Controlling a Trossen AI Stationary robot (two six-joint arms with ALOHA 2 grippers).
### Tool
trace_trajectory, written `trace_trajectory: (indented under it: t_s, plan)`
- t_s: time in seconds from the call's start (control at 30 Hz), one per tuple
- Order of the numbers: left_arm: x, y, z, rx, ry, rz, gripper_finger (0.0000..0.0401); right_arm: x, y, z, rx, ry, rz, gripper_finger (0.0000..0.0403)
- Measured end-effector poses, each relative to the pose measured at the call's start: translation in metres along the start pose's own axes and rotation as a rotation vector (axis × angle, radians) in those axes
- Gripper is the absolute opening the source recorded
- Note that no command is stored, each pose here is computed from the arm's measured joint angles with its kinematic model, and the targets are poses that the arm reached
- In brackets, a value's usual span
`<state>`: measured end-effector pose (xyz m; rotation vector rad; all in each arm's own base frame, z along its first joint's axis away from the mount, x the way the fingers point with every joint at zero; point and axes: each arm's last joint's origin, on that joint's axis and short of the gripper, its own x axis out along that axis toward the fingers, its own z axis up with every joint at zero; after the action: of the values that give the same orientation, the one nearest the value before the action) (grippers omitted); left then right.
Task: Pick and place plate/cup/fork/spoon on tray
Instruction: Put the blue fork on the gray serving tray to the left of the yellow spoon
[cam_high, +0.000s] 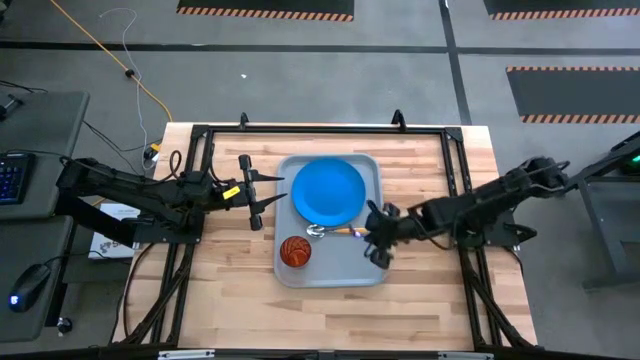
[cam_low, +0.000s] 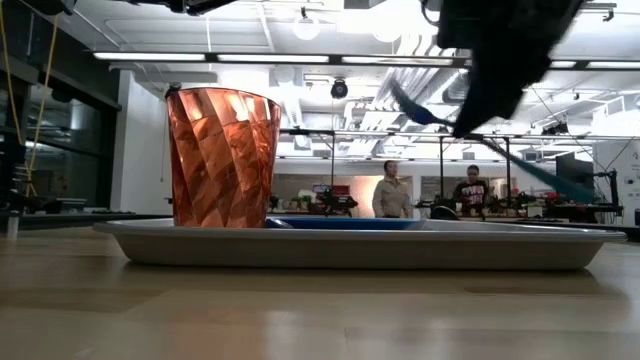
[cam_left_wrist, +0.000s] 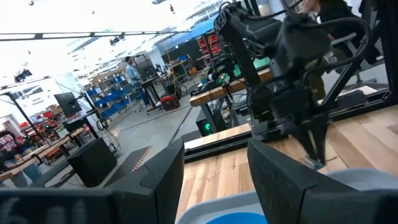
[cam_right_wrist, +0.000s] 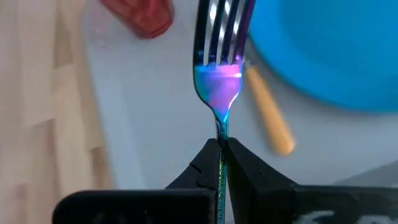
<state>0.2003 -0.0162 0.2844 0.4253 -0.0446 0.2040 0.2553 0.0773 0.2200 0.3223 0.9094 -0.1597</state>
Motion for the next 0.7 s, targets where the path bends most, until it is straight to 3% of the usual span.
trace_trajectory:
  t_s: [0.2, 0.3, 0.7]
  plan:
    - [0.000, 0.000, 0.000, 0.001, 0.003, -0.001, 0.0168, 0.009, 0.007, 0.033, -0.202, 0.024, -0.037, 0.0001]
    - [0.000, 0.000, -0.001, 0.001, 0.008, -0.004, 0.0168, 0.022, 0.014, 0.039, -0.296, 0.116, -0.078, 0.0001]
    - [0.000, -0.001, -0.002, -0.020, 0.019, -0.008, 0.0168, 0.085, 0.029, 0.048, -0.454, 0.280, -0.099, 0.0000]
